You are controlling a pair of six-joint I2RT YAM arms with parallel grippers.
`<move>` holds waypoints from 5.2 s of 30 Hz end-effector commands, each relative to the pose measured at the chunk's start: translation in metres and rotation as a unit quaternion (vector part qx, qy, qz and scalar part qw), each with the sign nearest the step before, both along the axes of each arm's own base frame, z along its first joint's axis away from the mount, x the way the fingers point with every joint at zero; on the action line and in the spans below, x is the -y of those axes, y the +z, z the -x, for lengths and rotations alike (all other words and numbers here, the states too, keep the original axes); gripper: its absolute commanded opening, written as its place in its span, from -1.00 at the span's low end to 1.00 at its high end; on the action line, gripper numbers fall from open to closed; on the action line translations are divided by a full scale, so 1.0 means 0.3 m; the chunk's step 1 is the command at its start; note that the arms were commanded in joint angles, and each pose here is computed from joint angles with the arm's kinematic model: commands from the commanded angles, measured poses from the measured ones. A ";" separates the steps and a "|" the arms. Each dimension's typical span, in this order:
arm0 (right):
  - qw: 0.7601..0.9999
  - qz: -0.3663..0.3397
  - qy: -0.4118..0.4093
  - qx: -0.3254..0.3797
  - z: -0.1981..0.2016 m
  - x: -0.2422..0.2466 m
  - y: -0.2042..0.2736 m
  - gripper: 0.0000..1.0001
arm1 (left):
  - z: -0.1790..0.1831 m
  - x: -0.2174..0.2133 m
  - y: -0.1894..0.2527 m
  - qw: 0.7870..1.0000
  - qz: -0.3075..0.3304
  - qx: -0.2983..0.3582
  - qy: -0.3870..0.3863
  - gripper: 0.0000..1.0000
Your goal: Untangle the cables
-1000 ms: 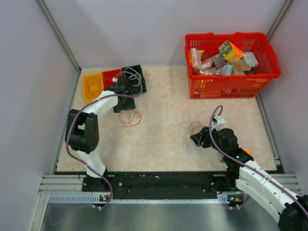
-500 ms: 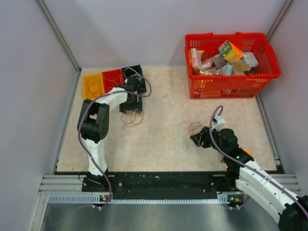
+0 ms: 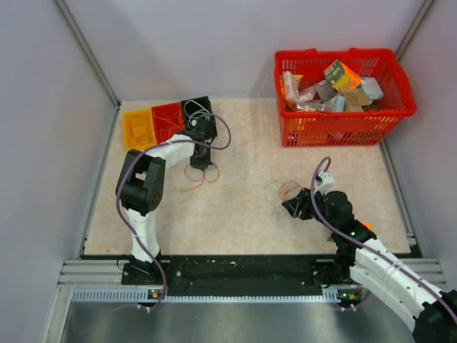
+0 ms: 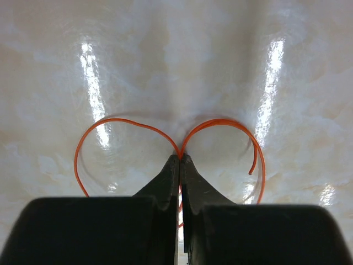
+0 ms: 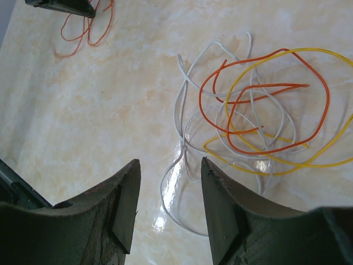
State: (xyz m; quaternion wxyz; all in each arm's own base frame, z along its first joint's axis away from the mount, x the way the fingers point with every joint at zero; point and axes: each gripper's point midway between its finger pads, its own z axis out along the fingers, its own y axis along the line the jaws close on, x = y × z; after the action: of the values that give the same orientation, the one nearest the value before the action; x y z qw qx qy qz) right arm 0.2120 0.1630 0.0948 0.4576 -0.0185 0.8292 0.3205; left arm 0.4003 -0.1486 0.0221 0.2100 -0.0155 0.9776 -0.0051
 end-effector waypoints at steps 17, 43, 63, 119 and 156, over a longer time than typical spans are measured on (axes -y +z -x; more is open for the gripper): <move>1.000 -0.005 0.005 0.019 -0.012 -0.005 0.023 -0.04 | -0.155 -0.464 0.407 0.962 0.031 0.131 0.237 -1.00; 1.000 -0.005 0.001 0.020 -0.018 -0.003 0.023 -0.04 | -0.608 -0.867 0.392 0.898 0.232 0.202 0.316 -1.00; 1.000 -0.004 -0.023 0.013 -0.029 0.015 0.019 -0.04 | -0.488 -0.751 0.603 0.883 0.304 0.212 0.288 0.22; 0.990 -0.010 -0.095 -0.101 -0.126 0.058 -0.105 -0.57 | 0.297 0.938 0.162 0.921 0.361 -0.009 -0.148 0.26; 0.996 -0.021 -0.011 -0.085 -0.104 -0.016 -0.072 -0.25 | 0.358 0.798 0.413 0.911 0.384 0.069 -0.132 -1.00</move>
State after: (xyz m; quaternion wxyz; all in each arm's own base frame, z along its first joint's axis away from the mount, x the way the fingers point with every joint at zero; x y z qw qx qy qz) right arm 0.2391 0.1507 0.0548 0.3781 0.0772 0.8758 0.2899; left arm 0.2995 -0.3932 0.0673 0.1441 -0.0758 0.9119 -0.3767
